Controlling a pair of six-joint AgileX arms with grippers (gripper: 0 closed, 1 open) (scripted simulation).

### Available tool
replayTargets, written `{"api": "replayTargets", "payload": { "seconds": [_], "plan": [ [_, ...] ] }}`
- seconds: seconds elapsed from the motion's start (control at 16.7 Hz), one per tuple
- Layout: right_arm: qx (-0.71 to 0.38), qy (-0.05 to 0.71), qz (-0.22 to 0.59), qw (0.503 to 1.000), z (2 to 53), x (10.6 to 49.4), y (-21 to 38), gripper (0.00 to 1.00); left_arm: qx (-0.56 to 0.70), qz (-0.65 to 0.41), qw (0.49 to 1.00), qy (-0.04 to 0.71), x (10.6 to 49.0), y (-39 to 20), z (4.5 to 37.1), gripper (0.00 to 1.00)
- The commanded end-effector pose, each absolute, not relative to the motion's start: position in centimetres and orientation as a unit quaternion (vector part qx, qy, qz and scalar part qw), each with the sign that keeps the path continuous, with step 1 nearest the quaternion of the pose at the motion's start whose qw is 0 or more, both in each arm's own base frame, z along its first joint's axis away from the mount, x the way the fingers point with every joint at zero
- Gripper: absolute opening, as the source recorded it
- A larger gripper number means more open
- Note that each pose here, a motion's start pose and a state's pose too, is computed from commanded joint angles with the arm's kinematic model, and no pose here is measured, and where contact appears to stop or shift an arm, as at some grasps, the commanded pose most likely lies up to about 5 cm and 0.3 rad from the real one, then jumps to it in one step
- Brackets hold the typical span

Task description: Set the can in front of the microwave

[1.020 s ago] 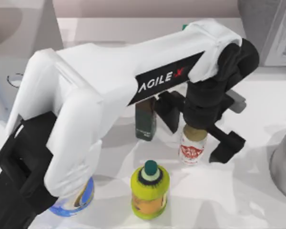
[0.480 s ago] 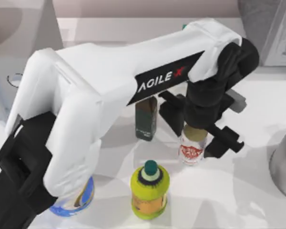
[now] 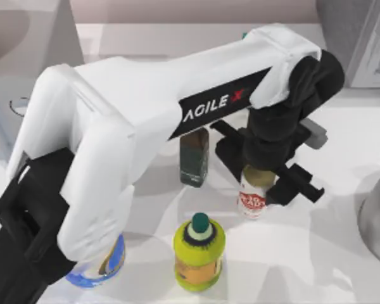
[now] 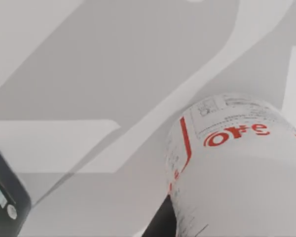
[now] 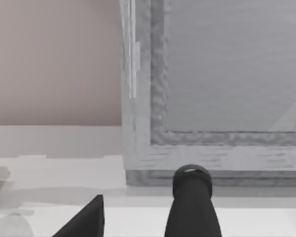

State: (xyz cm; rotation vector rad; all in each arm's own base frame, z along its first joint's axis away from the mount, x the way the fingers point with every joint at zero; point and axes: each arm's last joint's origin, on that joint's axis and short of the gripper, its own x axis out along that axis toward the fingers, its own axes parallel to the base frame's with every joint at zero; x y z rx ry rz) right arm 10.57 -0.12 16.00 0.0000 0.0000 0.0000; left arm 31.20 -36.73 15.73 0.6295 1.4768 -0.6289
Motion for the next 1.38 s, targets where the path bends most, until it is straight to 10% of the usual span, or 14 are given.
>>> {"api": "replayTargets", "payload": {
  "seconds": [1.38],
  "plan": [
    [0.000, 0.000, 0.000, 1.000, 16.0, 10.6, -0.1, 1.00, 0.280, -0.280, 0.650, 0.649, 31.0, -36.9, 19.7, 0.00]
  ]
}}
